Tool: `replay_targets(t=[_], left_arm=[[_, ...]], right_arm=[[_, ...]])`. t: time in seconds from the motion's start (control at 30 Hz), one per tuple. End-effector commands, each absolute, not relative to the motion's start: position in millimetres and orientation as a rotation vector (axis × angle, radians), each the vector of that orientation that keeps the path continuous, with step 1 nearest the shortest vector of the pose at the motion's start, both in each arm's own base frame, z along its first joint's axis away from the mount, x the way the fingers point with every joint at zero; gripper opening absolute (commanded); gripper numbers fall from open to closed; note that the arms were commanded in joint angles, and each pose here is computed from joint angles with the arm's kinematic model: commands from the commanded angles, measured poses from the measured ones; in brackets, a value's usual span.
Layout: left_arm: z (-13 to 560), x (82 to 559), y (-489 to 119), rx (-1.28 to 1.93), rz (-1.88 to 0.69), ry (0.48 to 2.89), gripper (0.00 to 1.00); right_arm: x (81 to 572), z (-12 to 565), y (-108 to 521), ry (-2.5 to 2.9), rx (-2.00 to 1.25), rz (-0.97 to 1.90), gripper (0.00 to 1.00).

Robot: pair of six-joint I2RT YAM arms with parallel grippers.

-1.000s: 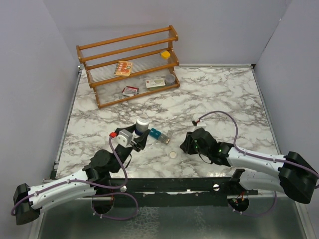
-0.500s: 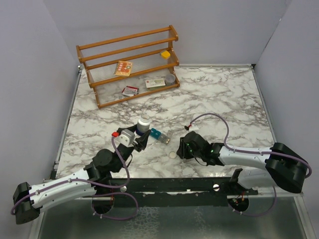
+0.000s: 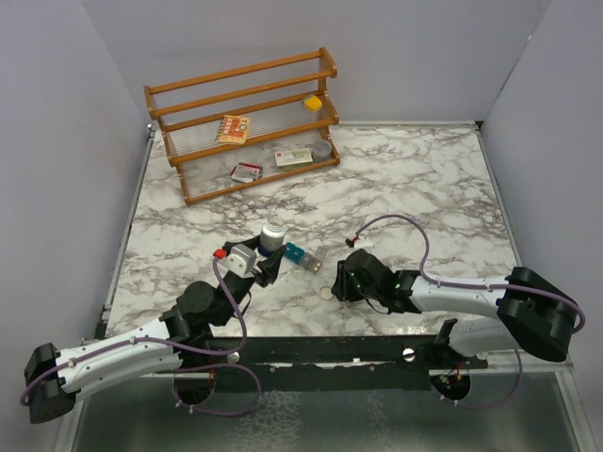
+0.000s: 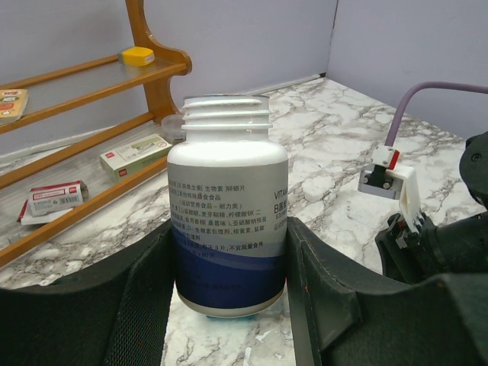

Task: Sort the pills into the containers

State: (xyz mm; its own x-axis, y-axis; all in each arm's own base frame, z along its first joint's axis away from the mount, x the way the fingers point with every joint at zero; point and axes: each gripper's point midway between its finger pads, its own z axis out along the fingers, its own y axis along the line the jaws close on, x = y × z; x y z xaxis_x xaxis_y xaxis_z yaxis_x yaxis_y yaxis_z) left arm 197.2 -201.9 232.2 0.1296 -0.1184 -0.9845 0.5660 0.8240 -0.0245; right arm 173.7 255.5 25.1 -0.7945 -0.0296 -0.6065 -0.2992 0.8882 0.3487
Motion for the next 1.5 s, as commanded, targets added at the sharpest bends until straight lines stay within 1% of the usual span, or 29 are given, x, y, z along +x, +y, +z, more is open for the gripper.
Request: replay_targets(t=[0.0, 0.17, 0.33, 0.4, 0.47, 0.5, 0.6, 0.77, 0.9, 1.13, 1.17, 1.2, 1.33, 1.47], left_arm=[[248, 196, -201, 0.356, -0.551, 1.322, 0.03], [248, 197, -201, 0.352, -0.548, 1.320, 0.04], [249, 197, -199, 0.347, -0.545, 1.316, 0.04], [250, 197, -197, 0.339, -0.543, 1.313, 0.04], [251, 197, -195, 0.335, -0.541, 1.309, 0.04], [252, 197, -194, 0.329, -0.540, 1.307, 0.04], [252, 197, -193, 0.324, -0.538, 1.304, 0.04], [250, 198, -193, 0.325, -0.532, 1.309, 0.04], [250, 198, -195, 0.337, -0.530, 1.312, 0.04], [252, 199, -196, 0.334, -0.527, 1.312, 0.04], [252, 199, -197, 0.336, -0.529, 1.312, 0.04], [253, 199, -198, 0.338, -0.530, 1.312, 0.04], [255, 200, -202, 0.352, -0.523, 1.315, 0.04], [254, 202, -203, 0.353, -0.515, 1.318, 0.04]], right_arm=[[178, 33, 275, 2.411, -0.257, 0.619, 0.32], [177, 30, 281, 2.418, -0.285, 0.597, 0.31], [175, 20, 279, 2.457, -0.297, 0.537, 0.25], [174, 15, 275, 2.477, -0.296, 0.485, 0.19], [172, 12, 270, 2.495, -0.295, 0.419, 0.05], [173, 11, 267, 2.500, -0.296, 0.378, 0.02], [175, 17, 258, 2.486, -0.296, 0.232, 0.01], [190, 56, 242, 2.357, -0.216, -0.034, 0.01], [208, 85, 223, 2.245, -0.151, -0.183, 0.01], [229, 133, 170, 1.977, 0.043, -0.540, 0.01], [228, 139, 159, 1.931, 0.053, -0.612, 0.01], [231, 141, 156, 1.895, -0.007, -0.674, 0.01], [240, 138, 161, 1.819, -0.093, -0.748, 0.01], [244, 142, 159, 1.756, -0.104, -0.746, 0.01]])
